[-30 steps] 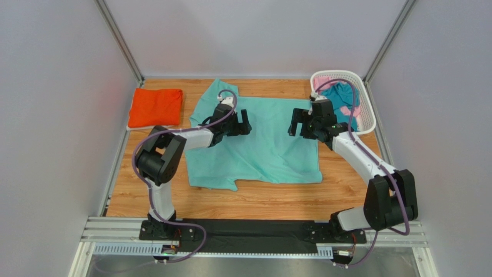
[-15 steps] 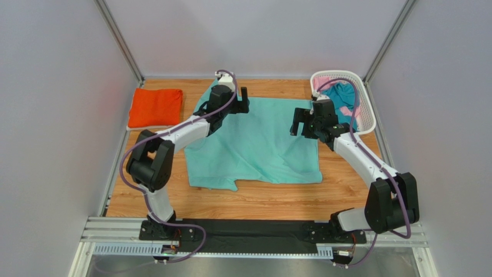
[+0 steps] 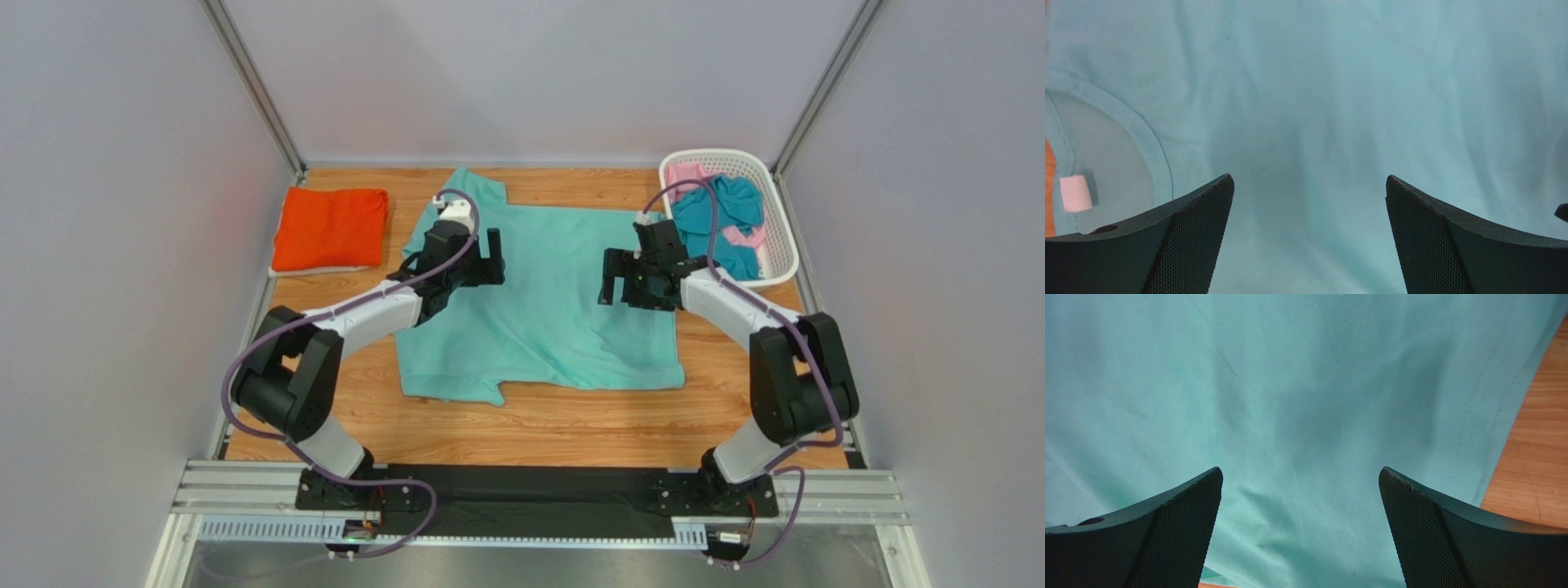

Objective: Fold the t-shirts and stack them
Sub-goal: Fold the tshirt

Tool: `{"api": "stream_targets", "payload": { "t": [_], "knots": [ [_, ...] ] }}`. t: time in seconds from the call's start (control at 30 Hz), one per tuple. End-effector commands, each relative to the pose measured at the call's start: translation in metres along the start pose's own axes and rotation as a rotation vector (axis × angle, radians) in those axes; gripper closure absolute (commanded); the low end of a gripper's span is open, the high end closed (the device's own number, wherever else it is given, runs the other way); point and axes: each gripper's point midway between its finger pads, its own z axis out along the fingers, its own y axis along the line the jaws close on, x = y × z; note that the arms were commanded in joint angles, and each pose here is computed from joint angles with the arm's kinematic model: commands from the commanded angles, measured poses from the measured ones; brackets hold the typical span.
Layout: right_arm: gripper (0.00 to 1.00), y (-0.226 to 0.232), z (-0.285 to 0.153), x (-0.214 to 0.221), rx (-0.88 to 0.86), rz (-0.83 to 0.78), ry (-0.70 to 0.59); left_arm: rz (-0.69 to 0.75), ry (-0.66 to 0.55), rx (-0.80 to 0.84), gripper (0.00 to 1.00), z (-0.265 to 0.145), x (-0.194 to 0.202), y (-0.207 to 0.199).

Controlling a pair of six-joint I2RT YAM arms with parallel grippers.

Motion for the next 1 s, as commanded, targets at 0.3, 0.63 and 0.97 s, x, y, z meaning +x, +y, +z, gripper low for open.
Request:
{"api": "stream_targets", "payload": {
  "t": [0.3, 0.63, 0.97],
  "knots": [
    [0.00, 0.006, 0.066, -0.018, 0.024, 0.038, 0.063, -0.125, 0.182, -0.045, 0.00, 0.045, 0.039, 0.040],
    [0.00, -0.001, 0.097, -0.063, 0.036, 0.068, 0.030, -0.150, 0.310, -0.053, 0.00, 0.092, 0.031, 0.063],
    [0.00, 0.039, 0.006, -0.092, -0.057, -0.061, -0.117, -0.171, 0.143, 0.066, 0.00, 0.028, -0.060, 0.024]
  ]
}}
